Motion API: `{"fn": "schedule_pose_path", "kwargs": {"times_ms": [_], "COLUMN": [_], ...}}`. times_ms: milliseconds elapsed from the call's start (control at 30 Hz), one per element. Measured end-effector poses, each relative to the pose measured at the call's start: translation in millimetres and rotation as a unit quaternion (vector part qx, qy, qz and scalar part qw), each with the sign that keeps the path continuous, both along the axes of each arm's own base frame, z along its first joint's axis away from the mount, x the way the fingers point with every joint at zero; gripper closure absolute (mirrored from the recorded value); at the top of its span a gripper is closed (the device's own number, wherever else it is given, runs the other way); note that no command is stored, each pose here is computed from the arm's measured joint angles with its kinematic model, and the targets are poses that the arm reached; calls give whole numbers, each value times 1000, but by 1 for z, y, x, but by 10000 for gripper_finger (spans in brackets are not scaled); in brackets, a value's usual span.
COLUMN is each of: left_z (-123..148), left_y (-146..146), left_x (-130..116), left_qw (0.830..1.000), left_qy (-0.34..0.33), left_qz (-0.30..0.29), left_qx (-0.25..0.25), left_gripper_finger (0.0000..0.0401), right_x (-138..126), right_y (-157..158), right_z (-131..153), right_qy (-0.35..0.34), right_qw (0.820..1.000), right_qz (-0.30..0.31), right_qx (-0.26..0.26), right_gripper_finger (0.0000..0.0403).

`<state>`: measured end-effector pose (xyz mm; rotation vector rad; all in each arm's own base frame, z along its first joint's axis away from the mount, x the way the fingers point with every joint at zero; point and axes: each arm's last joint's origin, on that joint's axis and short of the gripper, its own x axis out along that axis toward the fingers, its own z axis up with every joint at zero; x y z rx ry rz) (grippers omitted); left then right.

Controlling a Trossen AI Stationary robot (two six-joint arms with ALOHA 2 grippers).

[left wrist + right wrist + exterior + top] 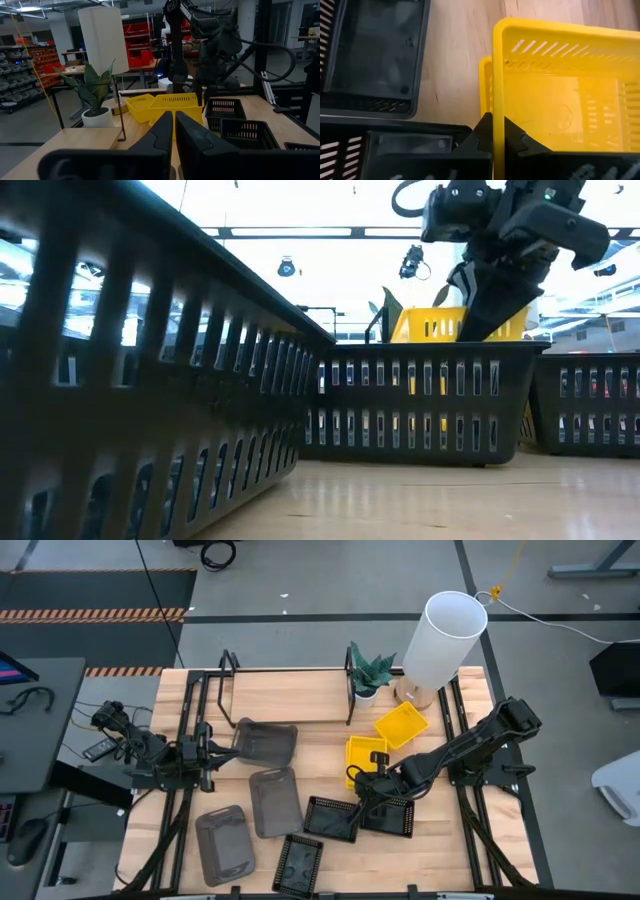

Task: Stack baskets on shelf by color
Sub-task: Stack the bottom left yellow basket on top of the bottom right yellow basket

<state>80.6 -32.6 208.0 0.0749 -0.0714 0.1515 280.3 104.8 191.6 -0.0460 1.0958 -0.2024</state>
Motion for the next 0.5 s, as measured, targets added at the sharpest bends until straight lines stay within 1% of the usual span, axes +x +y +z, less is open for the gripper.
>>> {"fn": "schedule_pose_path", "kwargs": {"times_ms": [233, 500], "left_z": [0, 0], "left_y": [0, 0], "left_x": [0, 0], "left_qw": [1000, 1000], "left_qy": [0, 0], "left_qz": [0, 0], "left_qx": [0, 0], "left_gripper_finger": [365, 374], "right_x": [-2, -1], "right_y": [0, 0], "right_z": [-8, -9], "right_qy": [-6, -9], "right_qw": [1000, 1000], "right_qz": [4, -3], "right_qx": [12, 18], "right_gripper_finger": [395, 351]}}
